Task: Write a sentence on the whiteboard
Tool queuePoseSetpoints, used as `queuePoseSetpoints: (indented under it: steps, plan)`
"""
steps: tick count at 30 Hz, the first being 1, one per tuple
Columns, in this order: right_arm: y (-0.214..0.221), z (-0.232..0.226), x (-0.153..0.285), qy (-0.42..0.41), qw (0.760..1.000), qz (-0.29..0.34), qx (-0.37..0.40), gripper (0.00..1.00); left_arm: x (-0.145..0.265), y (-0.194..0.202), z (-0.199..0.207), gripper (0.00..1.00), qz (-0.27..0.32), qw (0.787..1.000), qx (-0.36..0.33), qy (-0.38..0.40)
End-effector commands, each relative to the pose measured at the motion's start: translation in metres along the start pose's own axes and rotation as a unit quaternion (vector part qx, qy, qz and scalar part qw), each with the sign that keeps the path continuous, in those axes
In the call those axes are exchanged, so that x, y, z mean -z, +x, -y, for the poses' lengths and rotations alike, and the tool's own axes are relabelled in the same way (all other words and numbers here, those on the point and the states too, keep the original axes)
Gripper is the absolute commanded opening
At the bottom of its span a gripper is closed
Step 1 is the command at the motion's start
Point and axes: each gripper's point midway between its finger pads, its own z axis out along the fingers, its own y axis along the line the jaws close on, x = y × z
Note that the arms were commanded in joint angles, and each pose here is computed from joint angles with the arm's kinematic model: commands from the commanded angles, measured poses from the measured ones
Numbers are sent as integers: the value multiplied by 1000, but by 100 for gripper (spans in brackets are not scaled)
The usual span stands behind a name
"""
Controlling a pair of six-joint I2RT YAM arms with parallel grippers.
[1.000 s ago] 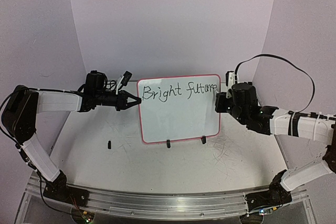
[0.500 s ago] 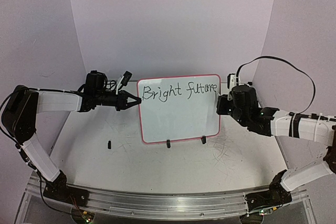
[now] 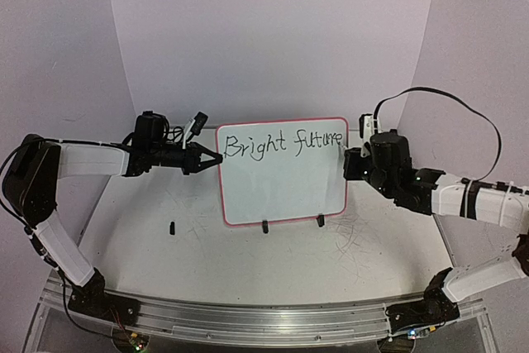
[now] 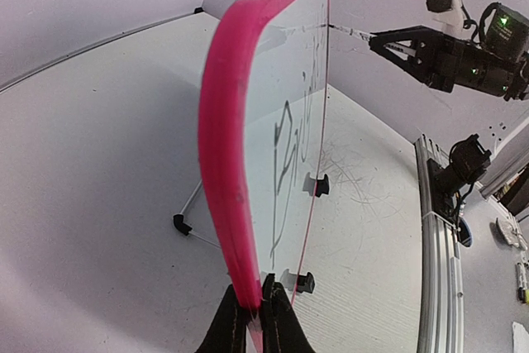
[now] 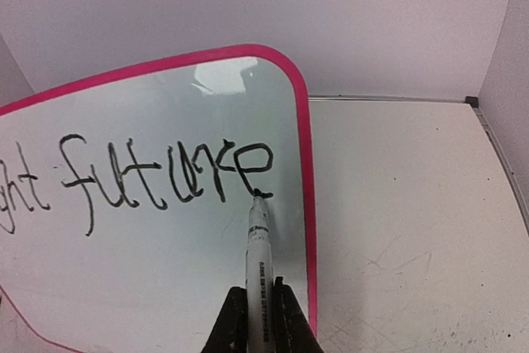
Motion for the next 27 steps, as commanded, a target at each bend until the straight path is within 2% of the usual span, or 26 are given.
queuePoseSetpoints:
  steps: [1, 5, 10, 17, 27]
  plan:
    - [-50, -18, 49, -92, 994, 65, 0, 0, 12, -38, 2, 0, 45, 995, -81, -30]
    - [-33, -39, 61, -167, 985, 30, 29, 0, 12, -39, 3, 0, 46, 995, -80, -29]
    - [-3, -74, 62, -241, 970, 0, 13, 0, 12, -39, 0, 0, 46, 995, -78, -37]
    - [28, -138, 55, -276, 959, -37, 45, 0, 9, -35, -6, 0, 41, 996, -72, -44]
    - [54, -178, 40, -293, 952, -70, 57, 0, 10, -36, -7, 0, 40, 995, -74, -47]
